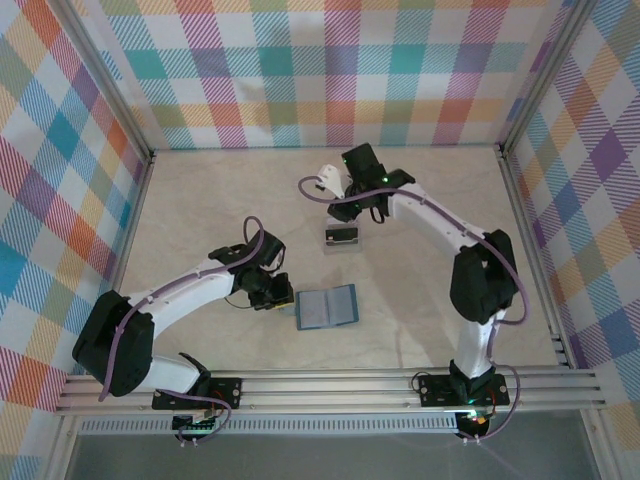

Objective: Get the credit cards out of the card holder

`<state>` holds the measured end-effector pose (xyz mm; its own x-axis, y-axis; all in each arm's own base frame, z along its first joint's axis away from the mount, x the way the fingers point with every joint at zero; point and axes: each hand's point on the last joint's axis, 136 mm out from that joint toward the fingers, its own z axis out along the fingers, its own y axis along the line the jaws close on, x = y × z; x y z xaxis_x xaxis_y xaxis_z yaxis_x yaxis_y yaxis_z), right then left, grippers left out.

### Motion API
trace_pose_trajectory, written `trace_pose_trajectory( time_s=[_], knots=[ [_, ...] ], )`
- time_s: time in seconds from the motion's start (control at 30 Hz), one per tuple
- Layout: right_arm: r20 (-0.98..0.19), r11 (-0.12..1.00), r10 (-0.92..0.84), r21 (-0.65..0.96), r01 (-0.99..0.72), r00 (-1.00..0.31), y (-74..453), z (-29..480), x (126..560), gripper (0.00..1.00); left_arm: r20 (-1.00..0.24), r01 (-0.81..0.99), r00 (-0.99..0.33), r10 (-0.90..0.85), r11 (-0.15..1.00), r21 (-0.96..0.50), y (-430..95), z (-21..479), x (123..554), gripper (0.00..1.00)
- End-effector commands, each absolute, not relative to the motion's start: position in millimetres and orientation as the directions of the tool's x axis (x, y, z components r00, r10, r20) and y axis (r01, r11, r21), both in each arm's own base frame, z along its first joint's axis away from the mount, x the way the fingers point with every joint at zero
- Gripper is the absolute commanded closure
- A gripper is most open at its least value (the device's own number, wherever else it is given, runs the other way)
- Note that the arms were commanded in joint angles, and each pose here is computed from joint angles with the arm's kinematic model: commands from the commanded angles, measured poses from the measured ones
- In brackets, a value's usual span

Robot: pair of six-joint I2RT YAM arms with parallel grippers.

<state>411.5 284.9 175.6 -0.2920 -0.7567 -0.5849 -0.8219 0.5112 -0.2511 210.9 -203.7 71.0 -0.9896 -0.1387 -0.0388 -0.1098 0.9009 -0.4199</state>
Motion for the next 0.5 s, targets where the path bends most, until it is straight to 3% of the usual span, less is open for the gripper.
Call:
trace_pose_trajectory(
  time_s=[0.0, 0.13, 0.23, 0.47],
  knots=[
    [-0.651, 0.682, -0.549, 0.015, -0.731, -0.524, 291, 169, 386, 0.48, -0.041, -0.083, -0.993, -0.113, 0.89, -0.448, -215, 77, 217, 0.85],
    [-0.6, 0.774, -0.34, 0.259, -0.578, -0.724, 290, 162, 355, 0.52, -0.016, -0.063, -0.997, -0.076, 0.91, -0.41, -214, 64, 217, 0.89],
    [-0.502, 0.774, -0.211, 0.437, -0.457, -0.838, 296, 156, 329, 0.55, 0.004, -0.053, -0.998, -0.056, 0.913, -0.403, -218, 56, 219, 0.92],
    [-0.296, 0.749, -0.036, 0.624, -0.222, -0.954, 304, 137, 282, 0.63, 0.041, -0.064, -0.998, -0.052, 0.924, -0.378, -218, 36, 218, 0.95]
  ],
)
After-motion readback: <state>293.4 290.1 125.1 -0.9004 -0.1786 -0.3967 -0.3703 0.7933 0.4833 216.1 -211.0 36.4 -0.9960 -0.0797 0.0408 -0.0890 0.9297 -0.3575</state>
